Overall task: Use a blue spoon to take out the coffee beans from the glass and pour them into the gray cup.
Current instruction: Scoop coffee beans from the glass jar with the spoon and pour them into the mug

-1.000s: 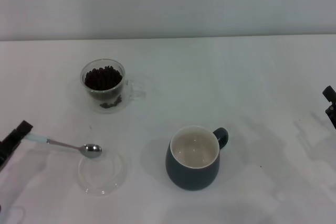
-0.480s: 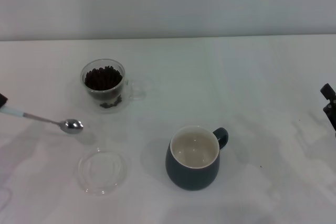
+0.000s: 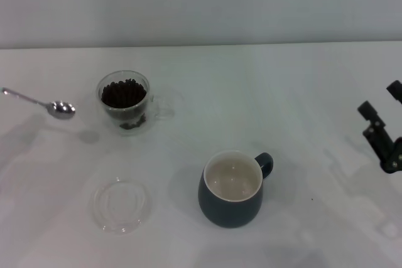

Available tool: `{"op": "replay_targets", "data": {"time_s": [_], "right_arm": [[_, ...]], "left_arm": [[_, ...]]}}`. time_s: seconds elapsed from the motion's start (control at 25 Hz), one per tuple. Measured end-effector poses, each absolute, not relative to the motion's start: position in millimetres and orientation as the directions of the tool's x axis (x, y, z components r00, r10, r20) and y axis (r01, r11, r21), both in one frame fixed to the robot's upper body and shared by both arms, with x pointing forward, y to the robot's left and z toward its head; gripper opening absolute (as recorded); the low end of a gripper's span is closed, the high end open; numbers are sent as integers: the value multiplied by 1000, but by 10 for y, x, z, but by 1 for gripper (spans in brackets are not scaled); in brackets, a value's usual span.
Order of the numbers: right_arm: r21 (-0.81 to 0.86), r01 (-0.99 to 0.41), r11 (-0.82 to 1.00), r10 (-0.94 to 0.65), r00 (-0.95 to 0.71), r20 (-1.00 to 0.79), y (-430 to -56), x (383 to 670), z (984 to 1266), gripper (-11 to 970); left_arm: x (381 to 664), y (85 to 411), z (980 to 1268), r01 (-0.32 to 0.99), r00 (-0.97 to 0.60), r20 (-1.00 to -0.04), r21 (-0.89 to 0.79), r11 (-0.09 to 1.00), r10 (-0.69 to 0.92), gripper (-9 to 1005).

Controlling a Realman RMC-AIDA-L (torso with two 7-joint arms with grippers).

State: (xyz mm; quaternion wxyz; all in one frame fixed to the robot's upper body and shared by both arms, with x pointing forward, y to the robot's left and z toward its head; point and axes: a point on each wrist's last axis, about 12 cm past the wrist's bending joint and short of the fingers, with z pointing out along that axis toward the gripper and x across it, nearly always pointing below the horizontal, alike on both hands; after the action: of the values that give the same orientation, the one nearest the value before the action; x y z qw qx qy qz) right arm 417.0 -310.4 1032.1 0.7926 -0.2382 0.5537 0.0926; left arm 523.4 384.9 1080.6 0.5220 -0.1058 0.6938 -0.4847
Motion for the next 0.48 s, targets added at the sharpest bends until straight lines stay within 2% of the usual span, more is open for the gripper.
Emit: {"op": "replay_targets", "data": {"time_s": [0.48], "right_arm": [[-287, -511, 811, -39, 442, -896, -2920, 4111, 10396, 498]], "left_arm": [[5848, 3881, 11253, 356, -499, -652, -755, 550, -572, 131]]}}
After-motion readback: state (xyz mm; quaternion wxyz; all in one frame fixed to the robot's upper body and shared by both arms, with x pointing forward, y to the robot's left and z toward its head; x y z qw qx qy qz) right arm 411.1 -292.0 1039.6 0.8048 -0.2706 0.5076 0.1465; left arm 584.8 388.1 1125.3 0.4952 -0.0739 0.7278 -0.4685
